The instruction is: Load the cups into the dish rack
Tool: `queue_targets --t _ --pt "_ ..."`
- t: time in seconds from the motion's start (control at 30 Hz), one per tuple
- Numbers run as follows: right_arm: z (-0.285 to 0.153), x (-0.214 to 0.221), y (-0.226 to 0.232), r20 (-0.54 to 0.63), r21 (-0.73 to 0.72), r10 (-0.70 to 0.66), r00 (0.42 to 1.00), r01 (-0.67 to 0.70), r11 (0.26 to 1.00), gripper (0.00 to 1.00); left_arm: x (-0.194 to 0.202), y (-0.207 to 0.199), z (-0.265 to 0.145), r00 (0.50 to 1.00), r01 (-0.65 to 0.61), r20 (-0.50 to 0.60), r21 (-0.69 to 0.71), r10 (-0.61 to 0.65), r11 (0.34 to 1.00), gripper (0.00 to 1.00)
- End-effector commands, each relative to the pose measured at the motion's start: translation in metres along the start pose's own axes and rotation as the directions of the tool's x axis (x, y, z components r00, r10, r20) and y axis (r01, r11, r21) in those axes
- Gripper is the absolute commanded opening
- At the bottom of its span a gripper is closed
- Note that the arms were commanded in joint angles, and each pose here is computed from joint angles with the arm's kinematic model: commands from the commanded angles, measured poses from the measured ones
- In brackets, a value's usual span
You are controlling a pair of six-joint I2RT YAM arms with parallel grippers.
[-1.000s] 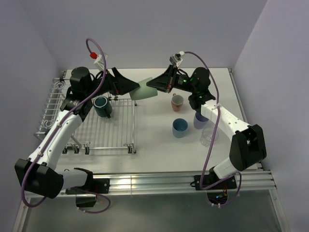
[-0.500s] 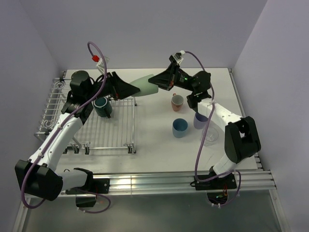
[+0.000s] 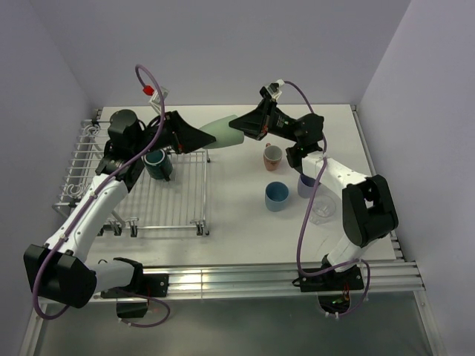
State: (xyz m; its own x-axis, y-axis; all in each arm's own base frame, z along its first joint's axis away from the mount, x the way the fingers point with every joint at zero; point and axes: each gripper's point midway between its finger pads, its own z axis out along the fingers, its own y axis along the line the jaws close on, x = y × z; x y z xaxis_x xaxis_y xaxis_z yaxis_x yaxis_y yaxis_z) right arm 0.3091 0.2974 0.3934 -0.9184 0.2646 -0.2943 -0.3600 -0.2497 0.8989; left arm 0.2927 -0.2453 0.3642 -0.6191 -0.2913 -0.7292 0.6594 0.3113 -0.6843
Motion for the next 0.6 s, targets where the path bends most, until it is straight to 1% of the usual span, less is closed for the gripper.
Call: queue_targets --t 0.0,0.33,0.43,0.5,0.53,0.57 --pt "-0.001 0.002 0.014 0.002 -0.052 -0.067 0.998 0.067 0.996 0.00 -0.004 -0.010 0.002 0.999 -0.034 0.013 0.046 0.033 0.998 0.89" --pt "0.001 0.003 0.011 -0.006 -0.053 -0.071 0.997 0.071 0.996 0.00 0.001 -0.011 0.011 1.000 -0.023 -0.001 0.054 0.023 0.998 0.83" --pt "0.001 0.004 0.008 -0.007 -0.050 -0.071 0.997 0.070 0.996 0.00 -0.001 -0.010 0.013 1.000 -0.022 0.003 0.047 0.022 0.999 0.75" --pt "0.000 0.005 0.007 -0.007 -0.046 -0.073 0.997 0.073 0.996 0.00 -0.002 -0.008 0.013 1.000 -0.016 0.008 0.035 0.016 0.999 0.66" --pt "0.000 0.005 0.005 -0.009 -0.042 -0.070 0.997 0.070 0.997 0.00 -0.003 -0.009 0.014 1.000 -0.019 0.010 0.034 0.018 0.999 0.61" --pt "0.000 0.005 0.005 -0.008 -0.040 -0.077 0.997 0.076 0.996 0.00 -0.003 -0.009 0.014 1.000 -0.019 0.010 0.034 0.018 0.999 0.49"
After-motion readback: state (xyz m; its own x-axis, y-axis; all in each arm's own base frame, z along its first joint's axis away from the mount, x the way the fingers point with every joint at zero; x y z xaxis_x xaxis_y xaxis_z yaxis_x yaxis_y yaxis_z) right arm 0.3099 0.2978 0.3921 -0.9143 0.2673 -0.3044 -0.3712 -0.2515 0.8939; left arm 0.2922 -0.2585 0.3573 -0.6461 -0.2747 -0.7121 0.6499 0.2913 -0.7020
